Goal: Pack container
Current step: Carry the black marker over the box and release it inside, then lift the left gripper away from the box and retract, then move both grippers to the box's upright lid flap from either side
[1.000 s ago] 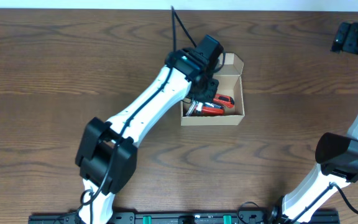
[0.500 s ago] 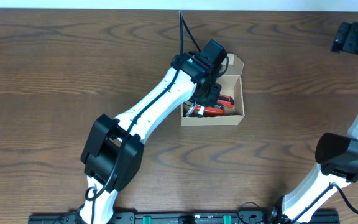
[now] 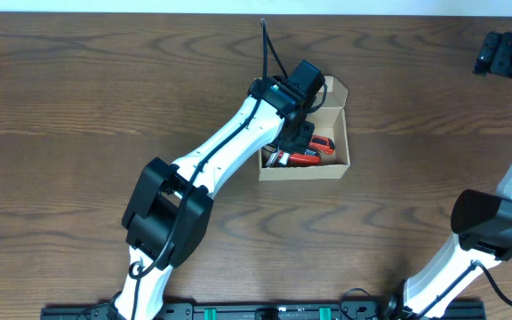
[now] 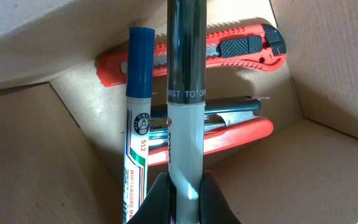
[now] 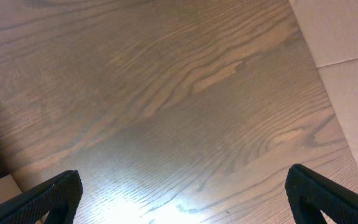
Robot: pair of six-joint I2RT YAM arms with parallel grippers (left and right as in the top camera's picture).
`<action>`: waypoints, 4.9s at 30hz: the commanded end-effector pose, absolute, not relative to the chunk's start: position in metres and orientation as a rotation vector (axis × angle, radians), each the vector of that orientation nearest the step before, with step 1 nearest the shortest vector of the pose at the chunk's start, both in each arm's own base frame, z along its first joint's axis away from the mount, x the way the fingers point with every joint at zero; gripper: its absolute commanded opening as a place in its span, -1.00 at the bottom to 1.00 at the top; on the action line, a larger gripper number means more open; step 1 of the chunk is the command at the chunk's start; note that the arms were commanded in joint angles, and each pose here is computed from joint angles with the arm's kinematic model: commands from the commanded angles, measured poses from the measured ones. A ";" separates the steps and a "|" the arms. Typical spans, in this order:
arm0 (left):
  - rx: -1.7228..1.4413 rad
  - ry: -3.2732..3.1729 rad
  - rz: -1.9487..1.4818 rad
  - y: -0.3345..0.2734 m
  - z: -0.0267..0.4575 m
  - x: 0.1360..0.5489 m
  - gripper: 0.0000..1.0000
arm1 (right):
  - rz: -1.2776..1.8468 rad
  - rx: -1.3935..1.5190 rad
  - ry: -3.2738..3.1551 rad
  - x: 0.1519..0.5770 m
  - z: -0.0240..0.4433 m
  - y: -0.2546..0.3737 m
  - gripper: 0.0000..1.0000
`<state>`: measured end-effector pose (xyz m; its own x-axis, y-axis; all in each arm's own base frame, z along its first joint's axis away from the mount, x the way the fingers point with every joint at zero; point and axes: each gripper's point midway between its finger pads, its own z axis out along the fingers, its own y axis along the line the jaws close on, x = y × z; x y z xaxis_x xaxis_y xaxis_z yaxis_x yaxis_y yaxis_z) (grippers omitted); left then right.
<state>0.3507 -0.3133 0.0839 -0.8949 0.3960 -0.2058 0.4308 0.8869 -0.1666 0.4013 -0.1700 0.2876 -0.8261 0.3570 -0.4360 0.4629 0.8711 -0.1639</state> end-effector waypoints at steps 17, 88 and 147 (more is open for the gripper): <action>0.687 2.863 -0.260 -0.309 0.094 0.358 0.35 | -0.375 0.631 2.619 0.398 0.295 -0.173 0.98; -0.467 2.955 -0.768 -0.111 0.164 0.461 -0.88 | 0.750 0.697 2.902 0.476 0.161 0.014 -0.97; -0.594 3.014 -1.538 -0.192 0.085 0.467 -0.88 | 1.479 0.941 2.939 0.470 0.012 0.060 -0.97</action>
